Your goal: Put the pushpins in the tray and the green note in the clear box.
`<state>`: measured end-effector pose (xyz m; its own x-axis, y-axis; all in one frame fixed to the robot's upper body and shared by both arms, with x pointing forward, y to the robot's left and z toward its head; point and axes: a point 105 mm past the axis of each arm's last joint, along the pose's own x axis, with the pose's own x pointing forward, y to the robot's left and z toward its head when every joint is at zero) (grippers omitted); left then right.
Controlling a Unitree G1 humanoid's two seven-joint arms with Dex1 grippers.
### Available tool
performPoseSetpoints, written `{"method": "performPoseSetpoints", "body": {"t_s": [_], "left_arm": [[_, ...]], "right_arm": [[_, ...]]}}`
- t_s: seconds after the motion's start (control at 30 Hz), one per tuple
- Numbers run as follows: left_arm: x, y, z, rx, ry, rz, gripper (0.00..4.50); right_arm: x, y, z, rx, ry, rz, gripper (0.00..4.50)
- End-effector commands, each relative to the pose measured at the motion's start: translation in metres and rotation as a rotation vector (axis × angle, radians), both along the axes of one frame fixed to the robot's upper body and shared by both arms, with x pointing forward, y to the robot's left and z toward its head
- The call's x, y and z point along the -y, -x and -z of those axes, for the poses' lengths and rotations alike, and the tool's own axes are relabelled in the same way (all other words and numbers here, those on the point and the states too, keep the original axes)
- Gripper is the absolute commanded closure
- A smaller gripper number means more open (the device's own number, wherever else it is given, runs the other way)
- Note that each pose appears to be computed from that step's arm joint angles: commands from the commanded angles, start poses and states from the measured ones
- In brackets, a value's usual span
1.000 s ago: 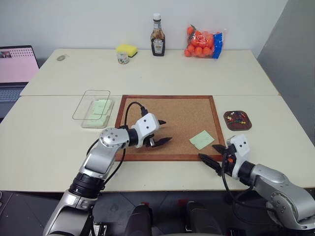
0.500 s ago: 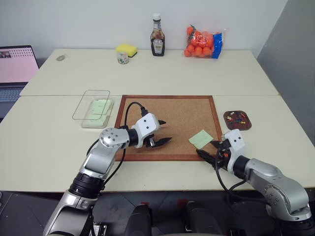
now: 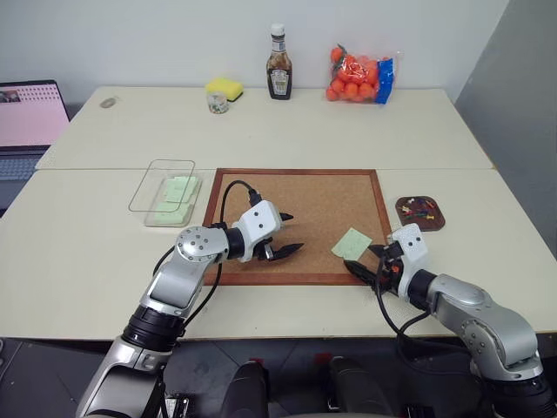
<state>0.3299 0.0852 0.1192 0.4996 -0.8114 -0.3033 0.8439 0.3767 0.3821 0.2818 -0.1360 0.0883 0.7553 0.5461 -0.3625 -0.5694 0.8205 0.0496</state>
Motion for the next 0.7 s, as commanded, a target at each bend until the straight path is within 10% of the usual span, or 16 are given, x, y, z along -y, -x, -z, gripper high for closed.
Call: {"method": "performPoseSetpoints", "body": {"t_s": [0.03, 0.7], "left_arm": [[-0.001, -0.001, -0.009, 0.038, 0.012, -0.003, 1.06], [-0.002, -0.004, -0.011, 0.048, 0.007, -0.006, 1.06]], "right_arm": [[0.006, -0.001, -0.001, 0.003, 0.018, 0.033, 0.35], [-0.012, -0.003, -0.003, 0.234, 0.263, -0.207, 0.35]]}}
